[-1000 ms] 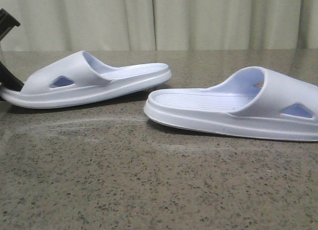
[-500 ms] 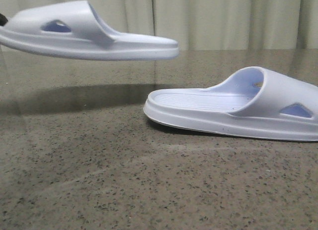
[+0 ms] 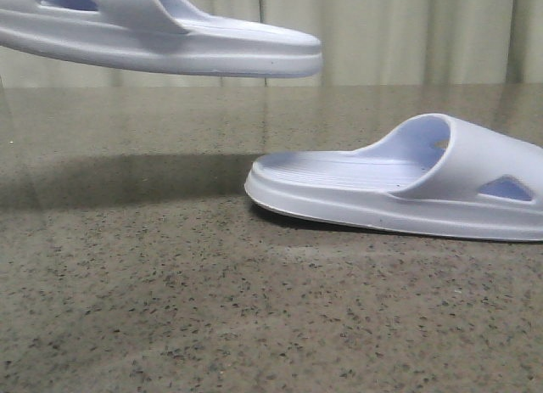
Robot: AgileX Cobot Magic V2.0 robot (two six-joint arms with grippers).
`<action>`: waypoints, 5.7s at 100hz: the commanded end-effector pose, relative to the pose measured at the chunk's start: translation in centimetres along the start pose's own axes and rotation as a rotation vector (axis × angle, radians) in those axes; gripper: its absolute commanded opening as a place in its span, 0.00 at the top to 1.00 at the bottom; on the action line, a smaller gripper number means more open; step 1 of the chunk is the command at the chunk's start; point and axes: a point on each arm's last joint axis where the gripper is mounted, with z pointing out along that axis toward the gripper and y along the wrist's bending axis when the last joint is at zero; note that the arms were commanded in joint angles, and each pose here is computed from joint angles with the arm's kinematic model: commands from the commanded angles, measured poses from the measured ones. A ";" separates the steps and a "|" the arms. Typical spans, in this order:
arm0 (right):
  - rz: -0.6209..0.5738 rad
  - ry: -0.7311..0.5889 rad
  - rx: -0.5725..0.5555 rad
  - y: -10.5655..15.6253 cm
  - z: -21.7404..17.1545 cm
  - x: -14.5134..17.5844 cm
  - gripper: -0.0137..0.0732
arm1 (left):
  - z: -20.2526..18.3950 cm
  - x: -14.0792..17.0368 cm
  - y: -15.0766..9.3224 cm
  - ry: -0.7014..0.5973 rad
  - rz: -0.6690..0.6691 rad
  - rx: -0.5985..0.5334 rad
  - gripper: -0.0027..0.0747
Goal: Insert blue slippers together front up
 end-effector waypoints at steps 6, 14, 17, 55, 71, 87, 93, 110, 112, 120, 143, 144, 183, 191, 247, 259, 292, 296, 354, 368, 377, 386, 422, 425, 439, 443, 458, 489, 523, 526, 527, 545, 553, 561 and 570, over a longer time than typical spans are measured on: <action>0.094 -0.017 -0.033 0.5 1.7 -1.3 0.33 | -0.5 -0.6 -1.0 -0.035 -0.012 0.043 0.93; 0.134 0.026 -0.034 0.5 2.7 -1.1 0.33 | -0.5 -0.6 -1.0 -0.035 -0.012 0.043 0.93; 0.144 0.042 -0.032 0.5 3.0 -1.0 0.33 | -0.5 -0.6 -1.0 -0.035 -0.012 0.043 0.93; 0.249 0.126 -0.036 0.7 5.0 -0.5 0.33 | -0.5 -0.5 -1.0 -0.033 -0.011 0.043 0.93; 0.266 0.119 -0.061 1.1 5.0 -0.5 0.33 | -0.5 -0.5 -1.0 -0.033 -0.011 0.043 0.93; 0.290 0.123 -0.082 1.5 5.0 -0.5 0.33 | -0.5 -0.5 -1.0 -0.033 -0.011 0.043 0.93; 0.292 0.125 -0.087 1.6 5.0 -0.4 0.33 | -0.5 -0.5 -1.0 -0.033 -0.011 0.043 0.93; 0.308 0.122 -0.092 1.7 5.0 -0.5 0.33 | -0.5 -0.5 -1.0 -0.027 -0.011 0.045 0.93; 0.311 0.121 -0.093 1.7 5.0 -0.5 0.33 | -0.5 -0.5 -1.0 -0.026 -0.011 0.046 0.93; 0.317 0.116 -0.096 1.7 5.0 -0.5 0.33 | -0.5 -0.4 -1.1 -0.022 -0.010 0.047 0.93; 0.341 0.161 -0.075 1.6 6.3 -0.2 0.33 | -0.5 -0.4 -1.1 -0.016 -0.010 0.050 0.93; 0.344 0.165 -0.075 1.6 6.3 -0.1 0.33 | -0.5 -0.4 -1.1 -0.016 -0.010 0.050 0.93; 0.349 0.239 -0.072 2.0 7.3 0.6 0.34 | -0.5 -0.4 -1.1 -0.013 -0.010 0.051 0.93; 0.347 0.250 -0.072 2.1 7.3 0.8 0.39 | -0.5 -0.4 -1.1 -0.013 -0.010 0.051 0.93; 0.318 0.199 -0.079 2.0 7.4 0.3 0.97 | -0.5 -0.4 -1.1 -0.013 -0.010 0.052 0.93; 0.318 0.153 -0.083 2.0 7.4 -0.1 0.97 | -0.5 -0.4 -1.1 -0.013 -0.010 0.052 0.93; 0.322 -0.173 -0.165 2.3 4.0 -3.1 0.97 | -0.5 -0.4 -1.1 -0.015 -0.018 0.056 0.93; 0.324 -0.231 -0.179 2.3 3.4 -3.7 0.97 | -0.6 -0.4 -1.2 -0.014 -0.021 0.059 0.93; 0.302 -0.434 -0.365 3.7 -5.7 -5.9 0.97 | -0.6 -0.3 -1.3 0.000 -0.033 0.075 0.93; 0.276 -0.325 -0.382 4.2 -6.5 -5.5 0.97 | -0.6 -0.2 -1.4 0.008 -0.035 0.080 0.93; 0.263 -0.255 -0.383 4.4 -6.6 -5.0 0.97 | -0.6 -0.1 -1.5 0.021 -0.041 0.091 0.93; 0.257 -0.204 -0.384 4.6 -6.6 -4.7 0.97 | -0.6 0.1 -1.6 0.041 -0.045 0.104 0.93; 0.241 -0.127 -0.382 4.7 -6.5 -4.0 0.97 | -0.7 0.9 -2.0 0.130 -0.047 0.149 0.93; 0.239 -0.118 -0.381 4.7 -6.5 -3.9 0.97 | -0.7 1.0 -2.0 0.140 -0.046 0.153 0.93; 0.209 -0.097 -0.393 4.8 -6.5 -3.7 0.97 | -0.8 1.3 -2.3 0.176 -0.060 0.186 0.93; 0.200 -0.095 -0.408 4.9 -6.6 -3.7 0.97 | -0.9 1.3 -2.5 0.182 -0.059 0.203 0.93; 0.180 -0.096 -0.451 5.3 -6.6 -3.7 0.97 | -1.1 1.7 -3.2 0.223 -0.058 0.281 0.93; 0.189 -0.144 -0.456 5.4 -6.4 -4.3 0.97 | -1.7 1.9 -4.5 0.264 -0.105 0.429 0.93; 0.215 -0.241 -0.447 5.1 -6.5 -5.1 0.97 | -2.4 1.7 -5.8 0.282 -0.171 0.585 0.93; 0.216 -0.249 -0.447 5.1 -6.5 -5.2 0.97 | -2.5 1.7 -5.9 0.284 -0.178 0.598 0.93; 0.217 -0.249 -0.447 5.1 -6.5 -5.2 0.97 | -2.5 1.7 -5.9 0.283 -0.182 0.604 0.93; 0.234 -0.232 -0.447 5.2 -6.0 -5.3 0.97 | -2.7 1.7 -6.3 0.299 -0.193 0.652 0.93; 0.229 -0.224 -0.457 5.4 -5.7 -5.3 0.97 | -2.7 2.0 -6.5 0.316 -0.190 0.658 0.93; 0.216 -0.221 -0.493 5.7 -5.5 -5.5 0.97 | -2.7 2.3 -6.7 0.336 -0.187 0.666 0.93; 0.207 -0.211 -0.539 6.2 -5.0 -5.6 0.97 | -2.7 2.6 -6.9 0.353 -0.185 0.671 0.93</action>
